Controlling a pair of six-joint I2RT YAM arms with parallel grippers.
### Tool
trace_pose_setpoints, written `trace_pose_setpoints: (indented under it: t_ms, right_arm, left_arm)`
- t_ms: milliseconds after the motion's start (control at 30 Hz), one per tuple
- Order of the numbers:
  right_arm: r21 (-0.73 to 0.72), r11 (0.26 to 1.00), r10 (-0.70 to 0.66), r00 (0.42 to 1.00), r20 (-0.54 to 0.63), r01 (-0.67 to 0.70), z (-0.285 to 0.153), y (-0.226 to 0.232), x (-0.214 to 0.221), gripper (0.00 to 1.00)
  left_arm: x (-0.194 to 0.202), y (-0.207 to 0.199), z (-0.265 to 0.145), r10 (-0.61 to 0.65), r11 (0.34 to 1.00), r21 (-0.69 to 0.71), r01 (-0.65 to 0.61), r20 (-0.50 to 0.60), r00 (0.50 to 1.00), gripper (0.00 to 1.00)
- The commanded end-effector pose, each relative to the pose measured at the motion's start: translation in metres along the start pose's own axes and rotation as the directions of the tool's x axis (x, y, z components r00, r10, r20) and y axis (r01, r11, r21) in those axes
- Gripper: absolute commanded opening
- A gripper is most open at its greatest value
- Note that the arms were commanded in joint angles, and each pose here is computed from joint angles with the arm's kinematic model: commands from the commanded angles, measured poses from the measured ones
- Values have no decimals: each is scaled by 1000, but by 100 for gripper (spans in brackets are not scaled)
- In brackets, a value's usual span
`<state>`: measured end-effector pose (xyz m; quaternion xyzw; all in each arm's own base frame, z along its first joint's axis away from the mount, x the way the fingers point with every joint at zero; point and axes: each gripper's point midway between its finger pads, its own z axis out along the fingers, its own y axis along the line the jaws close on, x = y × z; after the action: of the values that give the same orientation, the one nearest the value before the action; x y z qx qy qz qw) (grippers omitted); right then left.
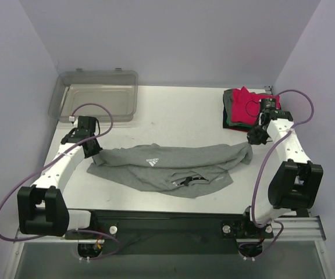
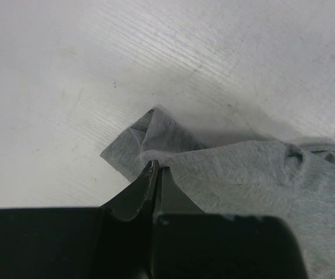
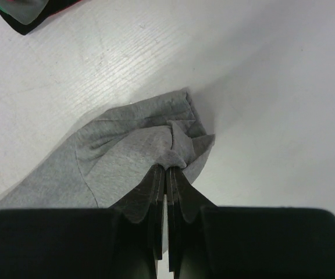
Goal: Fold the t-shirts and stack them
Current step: Flatten out the tshirt
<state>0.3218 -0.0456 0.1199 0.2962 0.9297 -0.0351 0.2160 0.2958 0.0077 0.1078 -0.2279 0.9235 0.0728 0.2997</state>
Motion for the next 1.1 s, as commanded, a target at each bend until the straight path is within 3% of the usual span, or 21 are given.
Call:
trace_pose_setpoints:
  t_ms: [0, 33, 67, 100, 167, 200, 333, 500, 600, 933, 1033, 1067]
  right_arm:
    - [-14, 1000, 14, 998, 58, -13, -8, 6, -26, 0]
    - [-14, 1000, 16, 998, 53, -15, -6, 7, -27, 0]
    - [-17, 1000, 16, 999, 49, -15, -4, 9, -27, 0]
    - [-19, 1000, 19, 999, 50, -18, -5, 9, -28, 0]
    - [-21, 1000, 20, 999, 39, -20, -2, 11, -27, 0]
    - [-22, 1000, 21, 999, 35, -21, -1, 11, -26, 0]
    - [-34, 999, 28, 999, 15, -28, 1, 13, -20, 0]
    - [-64, 998, 22, 1000, 5, -22, -1, 17, -18, 0]
    - [-75, 997, 21, 1000, 4, -21, -2, 20, -18, 0]
    - [-82, 996, 38, 999, -13, -38, 1, 22, -16, 0]
    - [-79, 996, 39, 999, -11, -40, 1, 22, -16, 0]
    - [-81, 996, 41, 999, -7, -42, 0, 22, -16, 0]
  left_arm:
    - [-31, -9, 9, -74, 997, 37, 71, 102, 992, 0]
    - [-31, -10, 10, -79, 996, 38, 75, 105, 991, 10]
    - [-31, -9, 10, -90, 996, 32, 87, 105, 990, 47]
    - [-30, -6, 10, -126, 992, 19, 125, 106, 986, 64]
    - [-16, 3, 9, -192, 981, -4, 194, 91, 977, 94]
    - [-10, 9, 10, -217, 975, -23, 220, 91, 972, 96]
    - [29, 35, 20, -317, 945, -66, 319, 45, 947, 90]
    - [55, 53, 37, -389, 918, -93, 386, -21, 921, 68]
    - [54, 53, 46, -399, 915, -75, 396, -23, 917, 63]
    - [48, 43, 69, -371, 929, -40, 369, -52, 927, 58]
    - [54, 45, 72, -367, 930, -55, 363, -70, 928, 48]
    - [56, 44, 72, -363, 931, -55, 360, -77, 929, 40]
